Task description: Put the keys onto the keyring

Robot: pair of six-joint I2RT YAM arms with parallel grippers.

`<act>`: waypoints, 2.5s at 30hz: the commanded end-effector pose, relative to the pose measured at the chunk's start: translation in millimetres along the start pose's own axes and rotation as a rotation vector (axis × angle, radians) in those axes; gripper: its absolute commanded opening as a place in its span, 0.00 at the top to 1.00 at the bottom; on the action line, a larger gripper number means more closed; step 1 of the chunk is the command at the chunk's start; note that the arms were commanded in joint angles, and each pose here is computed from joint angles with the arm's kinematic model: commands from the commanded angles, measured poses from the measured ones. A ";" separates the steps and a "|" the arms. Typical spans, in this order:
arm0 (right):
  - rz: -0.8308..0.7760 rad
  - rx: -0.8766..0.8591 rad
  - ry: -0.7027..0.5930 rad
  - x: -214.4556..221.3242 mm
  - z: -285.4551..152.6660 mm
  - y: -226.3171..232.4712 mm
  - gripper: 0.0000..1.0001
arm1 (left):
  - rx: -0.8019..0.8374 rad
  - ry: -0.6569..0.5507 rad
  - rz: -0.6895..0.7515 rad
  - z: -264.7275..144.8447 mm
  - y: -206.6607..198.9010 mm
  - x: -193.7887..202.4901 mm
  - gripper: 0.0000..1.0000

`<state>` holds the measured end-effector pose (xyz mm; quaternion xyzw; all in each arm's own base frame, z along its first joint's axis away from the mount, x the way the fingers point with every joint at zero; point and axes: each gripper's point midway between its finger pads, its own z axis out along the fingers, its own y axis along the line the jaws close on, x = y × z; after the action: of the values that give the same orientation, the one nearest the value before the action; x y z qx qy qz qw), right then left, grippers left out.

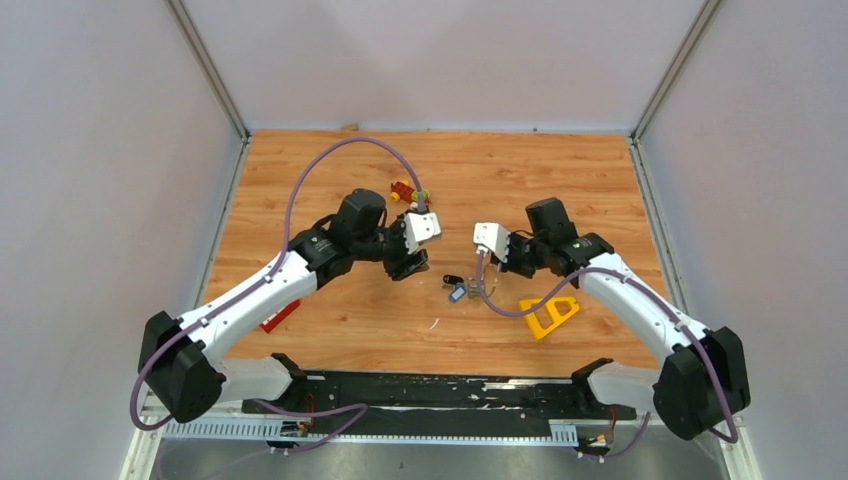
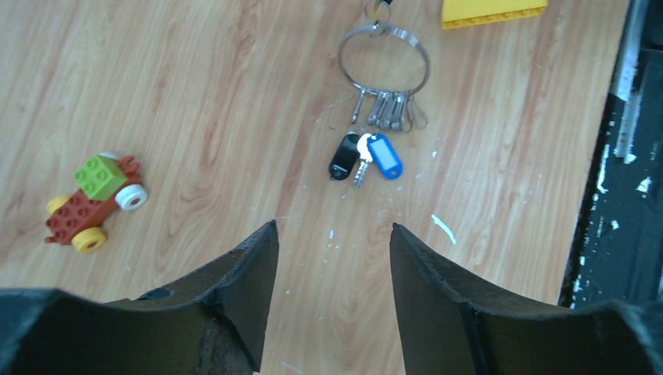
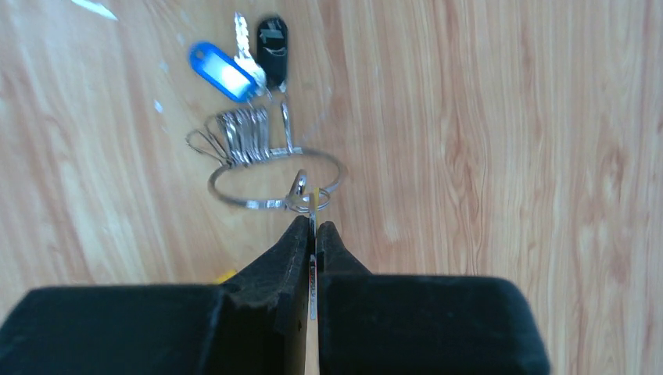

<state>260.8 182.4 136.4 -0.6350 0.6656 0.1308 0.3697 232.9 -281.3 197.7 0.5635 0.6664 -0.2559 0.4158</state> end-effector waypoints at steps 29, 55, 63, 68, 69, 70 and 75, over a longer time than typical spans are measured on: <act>-0.010 0.201 0.554 161.4 7.4 -79.7 0.40 | -0.349 0.113 0.042 -36.6 51.9 19.0 0.08; 0.566 0.710 -0.295 -23.2 -129.7 -119.6 0.00 | -0.987 -0.328 -0.264 -162.0 139.8 21.1 0.00; 0.502 0.783 -0.359 -32.2 -153.3 -110.7 0.00 | -0.957 -0.418 -0.210 -168.9 121.5 13.4 0.00; 0.479 0.785 -0.399 -39.4 -158.8 -106.7 0.00 | -0.994 -0.435 -0.192 -179.8 120.6 10.4 0.00; 0.476 0.787 -0.404 -40.3 -159.7 -106.5 0.00 | -0.990 -0.434 -0.191 -179.3 120.0 10.6 0.00; 0.476 0.785 -0.406 -40.7 -159.6 -106.0 0.00 | -0.986 -0.435 -0.190 -178.6 119.4 10.3 0.00; 0.465 0.791 -0.402 -39.0 -159.5 -105.6 0.00 | -0.983 -0.426 -0.194 -177.4 119.4 11.9 0.00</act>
<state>305.1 90.4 292.7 -0.2472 0.7216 0.0616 0.6438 300.0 -104.2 281.3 0.1822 0.6742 -0.0568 0.7135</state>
